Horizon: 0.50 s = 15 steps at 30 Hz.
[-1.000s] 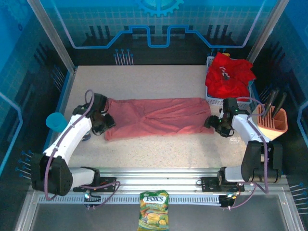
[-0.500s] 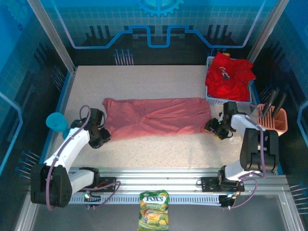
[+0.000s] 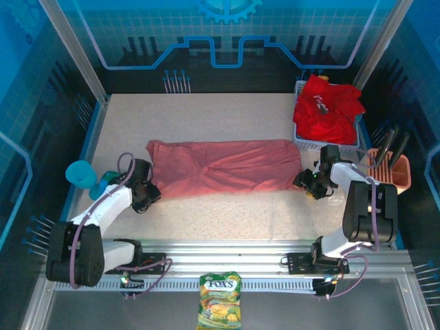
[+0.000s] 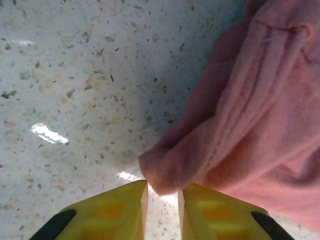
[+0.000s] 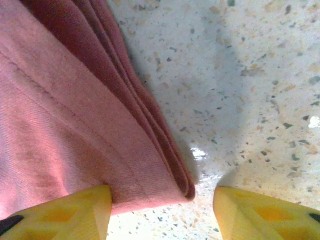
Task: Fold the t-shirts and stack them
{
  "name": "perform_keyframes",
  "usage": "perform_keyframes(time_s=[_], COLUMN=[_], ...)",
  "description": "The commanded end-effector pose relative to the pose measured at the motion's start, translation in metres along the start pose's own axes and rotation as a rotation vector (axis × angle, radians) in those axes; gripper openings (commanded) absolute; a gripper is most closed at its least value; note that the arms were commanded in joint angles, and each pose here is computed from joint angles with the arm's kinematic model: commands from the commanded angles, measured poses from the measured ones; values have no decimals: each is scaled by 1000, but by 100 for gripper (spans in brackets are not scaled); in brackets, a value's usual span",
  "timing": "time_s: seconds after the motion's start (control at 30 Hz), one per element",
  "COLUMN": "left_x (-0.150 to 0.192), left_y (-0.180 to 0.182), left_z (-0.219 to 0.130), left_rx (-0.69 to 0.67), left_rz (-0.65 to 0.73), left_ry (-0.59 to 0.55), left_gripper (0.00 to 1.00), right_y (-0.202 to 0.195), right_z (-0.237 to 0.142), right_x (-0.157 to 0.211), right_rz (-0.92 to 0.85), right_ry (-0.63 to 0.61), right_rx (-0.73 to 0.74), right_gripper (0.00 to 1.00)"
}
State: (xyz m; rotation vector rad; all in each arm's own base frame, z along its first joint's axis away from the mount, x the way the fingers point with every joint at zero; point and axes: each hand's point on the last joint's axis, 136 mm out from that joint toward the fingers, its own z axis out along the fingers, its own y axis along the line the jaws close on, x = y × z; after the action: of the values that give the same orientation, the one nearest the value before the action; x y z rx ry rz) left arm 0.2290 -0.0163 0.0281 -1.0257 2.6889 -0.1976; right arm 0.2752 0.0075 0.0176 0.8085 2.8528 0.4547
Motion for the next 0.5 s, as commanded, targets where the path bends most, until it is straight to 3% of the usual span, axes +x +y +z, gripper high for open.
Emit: perform_keyframes(time_s=[0.0, 0.1, 0.3, 0.47], left_x=[-8, -11, -18, -19], left_y=[0, 5, 10, 12], left_z=[8, 9, 8, 11], left_rx=[-3, -29, -68, -93], left_rz=[-4, 2, 15, 22], left_ry=[-32, -53, -86, -79], left_gripper=[20, 18, 16, 18], right_y=[11, 13, 15, 17], right_z=[12, 11, 14, 14], right_x=[-6, -9, -9, -11], right_rz=[-21, -24, -22, -28], right_ry=[4, 2, 11, 14], right_rx=[-74, -79, -87, -94], right_gripper=[50, 42, 38, 30])
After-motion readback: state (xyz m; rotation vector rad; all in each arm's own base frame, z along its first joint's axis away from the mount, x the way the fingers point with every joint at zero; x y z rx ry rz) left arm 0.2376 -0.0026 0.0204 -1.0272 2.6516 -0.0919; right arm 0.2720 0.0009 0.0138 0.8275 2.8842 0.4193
